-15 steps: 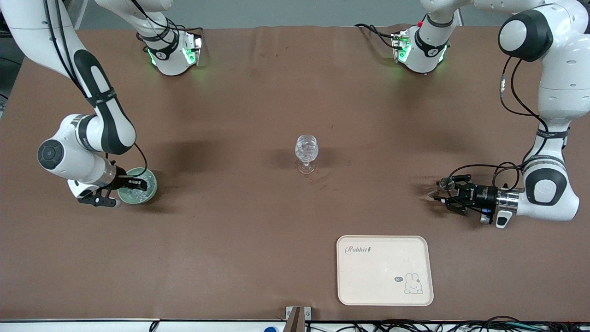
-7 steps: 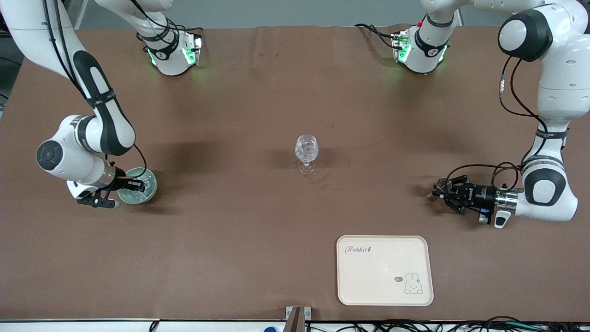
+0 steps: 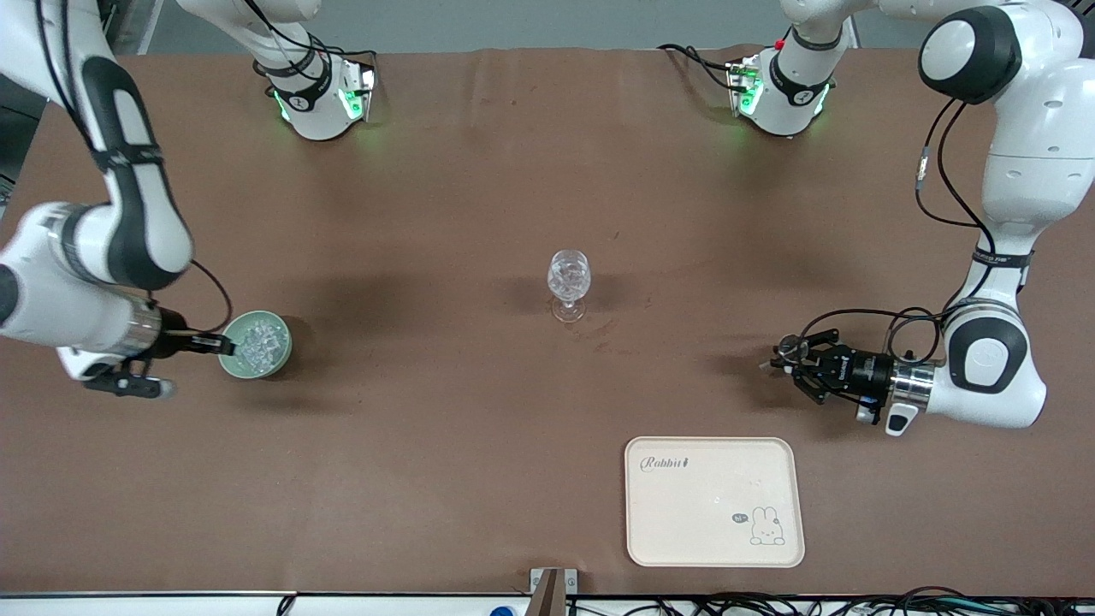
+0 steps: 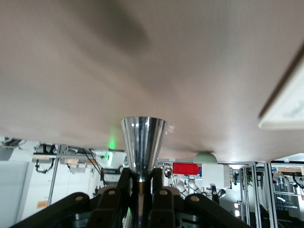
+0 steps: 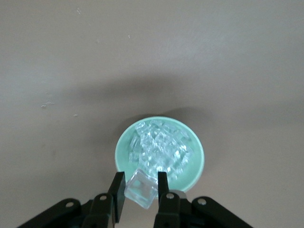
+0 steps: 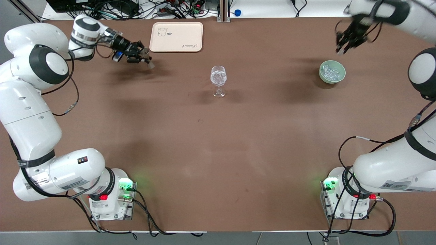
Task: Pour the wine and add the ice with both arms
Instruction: 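Carry the jigger to the glass with the left gripper while the right gripper lifts ice, then tilt the jigger over the wine glass with the left gripper to pour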
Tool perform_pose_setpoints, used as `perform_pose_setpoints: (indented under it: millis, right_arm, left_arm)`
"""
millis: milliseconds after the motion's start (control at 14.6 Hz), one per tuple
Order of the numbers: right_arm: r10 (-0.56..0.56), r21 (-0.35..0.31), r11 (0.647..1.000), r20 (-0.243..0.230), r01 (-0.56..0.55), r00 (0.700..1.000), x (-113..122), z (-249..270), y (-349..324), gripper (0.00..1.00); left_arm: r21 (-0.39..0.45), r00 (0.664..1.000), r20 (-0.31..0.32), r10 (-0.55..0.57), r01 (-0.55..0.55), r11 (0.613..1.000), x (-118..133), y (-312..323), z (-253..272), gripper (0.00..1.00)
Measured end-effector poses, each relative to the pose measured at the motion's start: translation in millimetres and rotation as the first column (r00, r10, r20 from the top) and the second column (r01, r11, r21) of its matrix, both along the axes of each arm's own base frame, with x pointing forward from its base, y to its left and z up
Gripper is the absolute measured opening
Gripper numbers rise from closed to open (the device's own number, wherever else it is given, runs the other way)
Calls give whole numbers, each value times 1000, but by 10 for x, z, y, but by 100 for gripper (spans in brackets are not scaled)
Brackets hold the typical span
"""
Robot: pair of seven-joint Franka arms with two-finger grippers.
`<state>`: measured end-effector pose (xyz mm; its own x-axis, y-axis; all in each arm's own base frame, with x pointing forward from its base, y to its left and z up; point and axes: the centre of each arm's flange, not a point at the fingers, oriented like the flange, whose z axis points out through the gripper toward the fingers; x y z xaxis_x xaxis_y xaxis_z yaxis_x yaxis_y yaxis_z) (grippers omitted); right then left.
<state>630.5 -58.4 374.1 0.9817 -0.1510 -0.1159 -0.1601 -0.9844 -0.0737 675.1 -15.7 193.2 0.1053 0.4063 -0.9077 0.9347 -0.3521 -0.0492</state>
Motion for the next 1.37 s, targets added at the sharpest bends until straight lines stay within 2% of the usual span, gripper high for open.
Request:
perform_pose_setpoints:
  millis: [137,342,410,684,1026,1368]
  right_arm:
    - [0,0,1000,21,0,1000,46,687,-77,32]
    - [28,-68,998,127,-19,992,69,1560,-115,32]
    - [39,-81,996,148,-27,988,31,1756,-76,32]
    - [97,-87,993,151,-85,984,-248,2272,338,32]
    - [95,-88,993,143,-83,985,-655,2568,997,32]
    - [81,-93,993,135,-69,988,-954,2815,924,32]
  left_arm:
    - [12,999,-32,2,-1,1000,47,-288,282,21]
    - [62,999,-37,-20,22,998,64,-797,685,21]
    - [87,999,-27,-23,25,996,48,-999,817,21]
    - [161,998,10,-66,64,985,-236,-1683,1101,21]
    - [224,997,11,-79,75,972,-567,-2052,1118,21]
    - [319,994,10,-107,98,943,-856,-2603,1369,21]
